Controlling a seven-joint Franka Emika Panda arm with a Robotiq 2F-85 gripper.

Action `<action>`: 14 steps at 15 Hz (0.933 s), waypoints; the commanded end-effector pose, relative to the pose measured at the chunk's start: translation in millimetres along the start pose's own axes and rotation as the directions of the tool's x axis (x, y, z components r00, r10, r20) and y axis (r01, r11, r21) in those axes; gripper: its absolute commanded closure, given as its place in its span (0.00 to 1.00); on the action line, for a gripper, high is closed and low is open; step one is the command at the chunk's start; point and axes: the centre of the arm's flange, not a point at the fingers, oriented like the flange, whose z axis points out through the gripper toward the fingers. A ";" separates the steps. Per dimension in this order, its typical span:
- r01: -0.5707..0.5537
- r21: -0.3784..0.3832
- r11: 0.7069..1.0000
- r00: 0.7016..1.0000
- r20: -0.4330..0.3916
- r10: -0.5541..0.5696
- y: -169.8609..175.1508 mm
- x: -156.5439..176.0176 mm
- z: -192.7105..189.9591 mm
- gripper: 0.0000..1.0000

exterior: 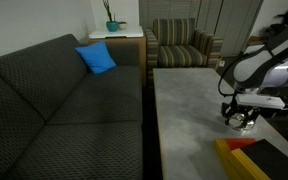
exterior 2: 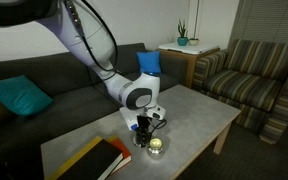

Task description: Remove the lid from the silver object.

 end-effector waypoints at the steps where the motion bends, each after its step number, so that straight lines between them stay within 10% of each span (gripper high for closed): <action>1: -0.030 0.045 0.999 0.998 0.052 0.028 4.6 45.8 61.2 0.56; 14: -0.258 0.028 0.966 0.962 0.100 0.254 85.1 16.0 90.8 0.56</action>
